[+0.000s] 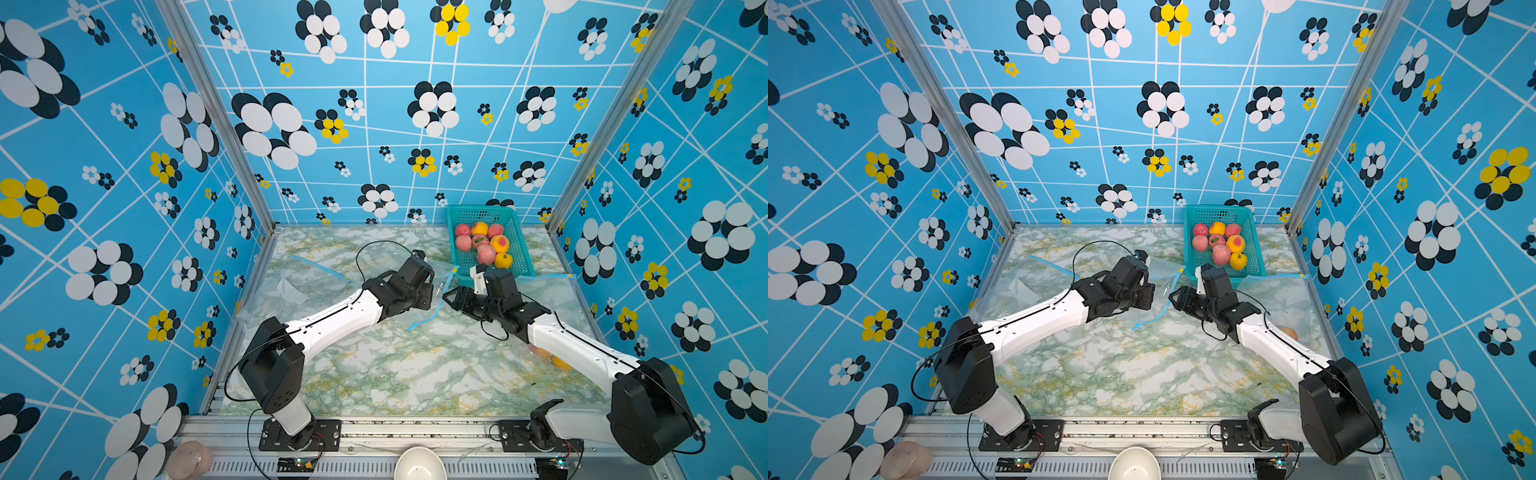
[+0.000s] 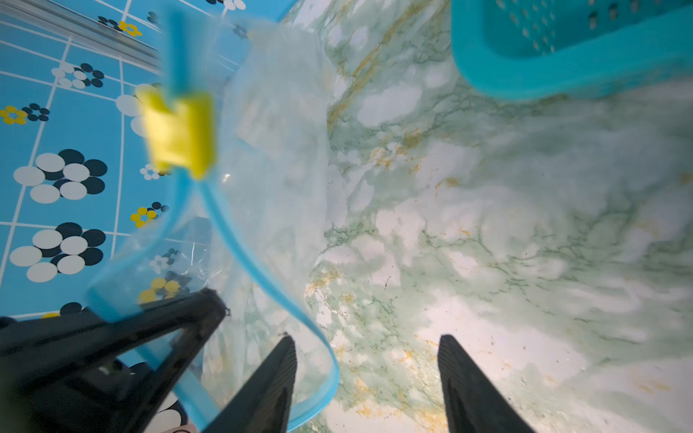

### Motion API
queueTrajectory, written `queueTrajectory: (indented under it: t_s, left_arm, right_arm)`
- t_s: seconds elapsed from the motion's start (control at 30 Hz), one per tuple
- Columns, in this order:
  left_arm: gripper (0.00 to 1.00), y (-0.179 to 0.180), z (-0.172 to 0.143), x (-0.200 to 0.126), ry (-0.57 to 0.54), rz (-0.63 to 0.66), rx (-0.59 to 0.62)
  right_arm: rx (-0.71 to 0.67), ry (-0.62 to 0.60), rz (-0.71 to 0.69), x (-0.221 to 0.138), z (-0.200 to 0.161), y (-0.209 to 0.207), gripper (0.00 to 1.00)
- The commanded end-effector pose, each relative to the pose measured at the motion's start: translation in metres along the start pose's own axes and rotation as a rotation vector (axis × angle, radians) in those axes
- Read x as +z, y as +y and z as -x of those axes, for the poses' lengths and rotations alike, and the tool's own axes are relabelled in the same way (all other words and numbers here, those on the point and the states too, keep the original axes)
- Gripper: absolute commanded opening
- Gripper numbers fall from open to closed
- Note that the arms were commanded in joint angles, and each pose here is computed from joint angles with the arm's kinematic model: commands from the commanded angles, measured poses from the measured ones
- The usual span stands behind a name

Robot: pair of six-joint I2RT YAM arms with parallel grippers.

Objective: Place the peach in a zip-top bag and seal the zipper
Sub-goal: Open the zipper food storage bag.

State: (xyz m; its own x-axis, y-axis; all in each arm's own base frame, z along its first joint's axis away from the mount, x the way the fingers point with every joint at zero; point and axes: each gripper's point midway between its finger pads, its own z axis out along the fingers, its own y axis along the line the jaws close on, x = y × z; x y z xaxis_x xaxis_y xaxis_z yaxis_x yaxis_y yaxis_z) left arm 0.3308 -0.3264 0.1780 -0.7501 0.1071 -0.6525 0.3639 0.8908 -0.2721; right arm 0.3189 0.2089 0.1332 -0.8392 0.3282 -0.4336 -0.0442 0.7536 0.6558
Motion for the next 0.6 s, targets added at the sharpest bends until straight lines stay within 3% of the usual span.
queueTrajectory:
  t_s: [0.0, 0.13, 0.33, 0.43, 0.57]
  left_arm:
    - [0.00, -0.013, 0.021, -0.010, -0.042, -0.057, -0.039]
    - [0.00, -0.018, 0.027, -0.019, -0.047, -0.078, -0.035]
    - [0.00, -0.022, 0.040, -0.046, -0.083, -0.047, 0.014]
    - [0.00, -0.024, 0.048, -0.063, -0.114, -0.026, 0.053]
    - [0.00, -0.029, 0.061, -0.088, -0.159, -0.021, 0.095]
  right_arm:
    - [-0.002, -0.027, 0.079, 0.016, 0.000, 0.018, 0.63]
    - [0.047, -0.103, 0.052, 0.032, 0.014, 0.010, 0.54]
    - [0.171, -0.165, -0.066, 0.033, 0.030, -0.023, 0.26]
    - [0.179, -0.161, -0.095, 0.025, 0.034, -0.030, 0.23]
    - [0.092, -0.123, -0.142, 0.010, 0.038, -0.021, 0.21]
